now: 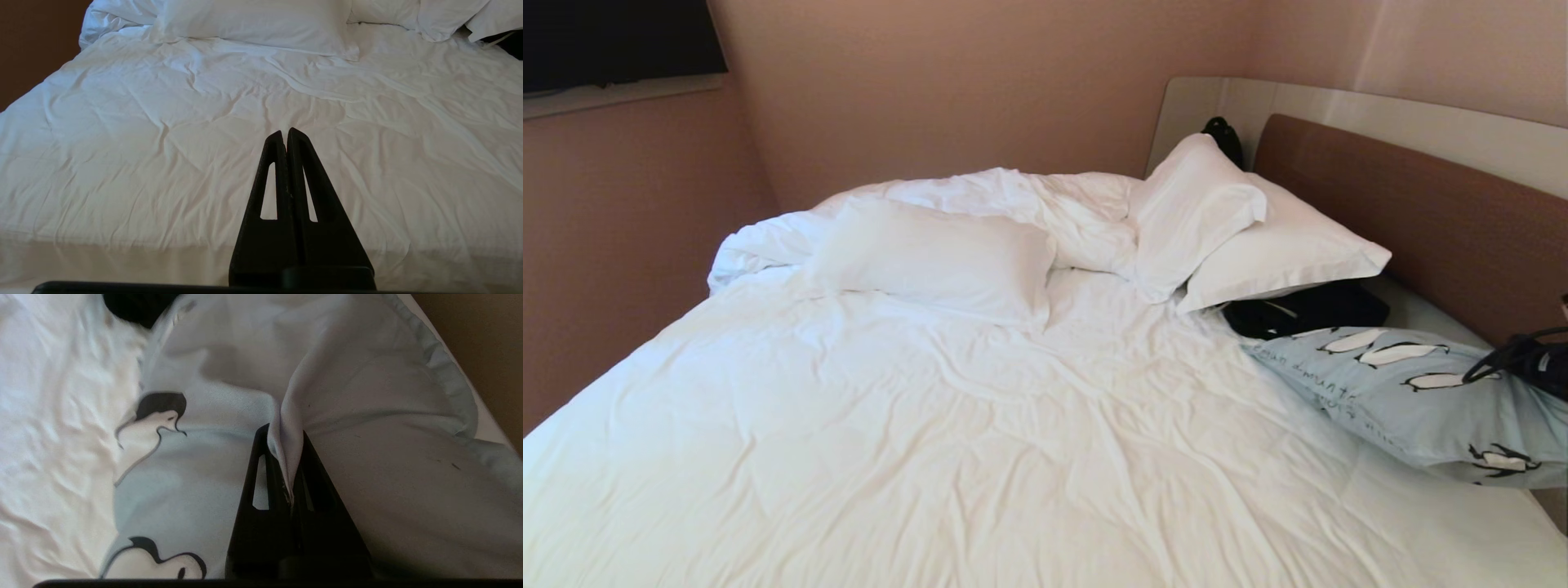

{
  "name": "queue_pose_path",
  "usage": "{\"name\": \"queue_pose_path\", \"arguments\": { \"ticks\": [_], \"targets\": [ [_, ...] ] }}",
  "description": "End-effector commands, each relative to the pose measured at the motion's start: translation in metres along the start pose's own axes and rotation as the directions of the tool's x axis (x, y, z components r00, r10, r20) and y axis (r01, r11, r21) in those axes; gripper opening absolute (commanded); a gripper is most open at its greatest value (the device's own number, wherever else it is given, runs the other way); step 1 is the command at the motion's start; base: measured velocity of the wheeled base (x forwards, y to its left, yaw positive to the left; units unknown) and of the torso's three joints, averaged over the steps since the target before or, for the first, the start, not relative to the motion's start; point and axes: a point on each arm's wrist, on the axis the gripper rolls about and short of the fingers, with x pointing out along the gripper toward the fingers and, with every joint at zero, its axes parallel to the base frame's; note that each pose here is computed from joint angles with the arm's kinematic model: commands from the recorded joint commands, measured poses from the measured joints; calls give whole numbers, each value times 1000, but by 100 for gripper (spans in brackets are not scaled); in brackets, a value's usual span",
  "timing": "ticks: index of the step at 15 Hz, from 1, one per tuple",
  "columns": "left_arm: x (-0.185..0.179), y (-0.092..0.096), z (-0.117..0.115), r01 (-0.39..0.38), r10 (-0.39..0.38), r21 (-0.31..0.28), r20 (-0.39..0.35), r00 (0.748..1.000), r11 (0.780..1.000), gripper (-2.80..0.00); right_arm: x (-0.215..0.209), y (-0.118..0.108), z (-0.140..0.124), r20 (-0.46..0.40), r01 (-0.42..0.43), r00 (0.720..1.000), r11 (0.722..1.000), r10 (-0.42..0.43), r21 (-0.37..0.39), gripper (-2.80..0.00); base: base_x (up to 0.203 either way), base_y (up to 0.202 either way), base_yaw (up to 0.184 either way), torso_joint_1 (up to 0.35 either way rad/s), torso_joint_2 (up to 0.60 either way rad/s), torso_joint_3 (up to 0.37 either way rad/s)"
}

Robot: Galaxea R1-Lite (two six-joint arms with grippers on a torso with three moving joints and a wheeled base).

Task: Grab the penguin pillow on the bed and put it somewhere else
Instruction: Place the pillow at the bedside

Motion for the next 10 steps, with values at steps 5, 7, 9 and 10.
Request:
{"name": "queue_pose_path", "arguments": {
  "ticks": [5,7,9,10],
  "targets": [
    [0,0,0,0,0,0,1,1000,1000,-280,-3,-3,-5,-35,107,992,947,-124,-301,-280,0,0,0,0,0,0],
    [0,0,0,0,0,0,0,1000,1000,-280,-9,-3,-8,-76,102,987,922,-140,-373,-280,0,0,0,0,0,0],
    [0,0,0,0,0,0,2,1000,1000,-280,-13,-5,-13,-104,94,983,903,-151,-419,-280,0,0,0,0,0,0],
    [0,0,0,0,0,0,2,1000,1000,-280,-13,-6,-15,-112,93,981,894,-157,-438,-280,0,0,0,0,0,0]
  ]
}}
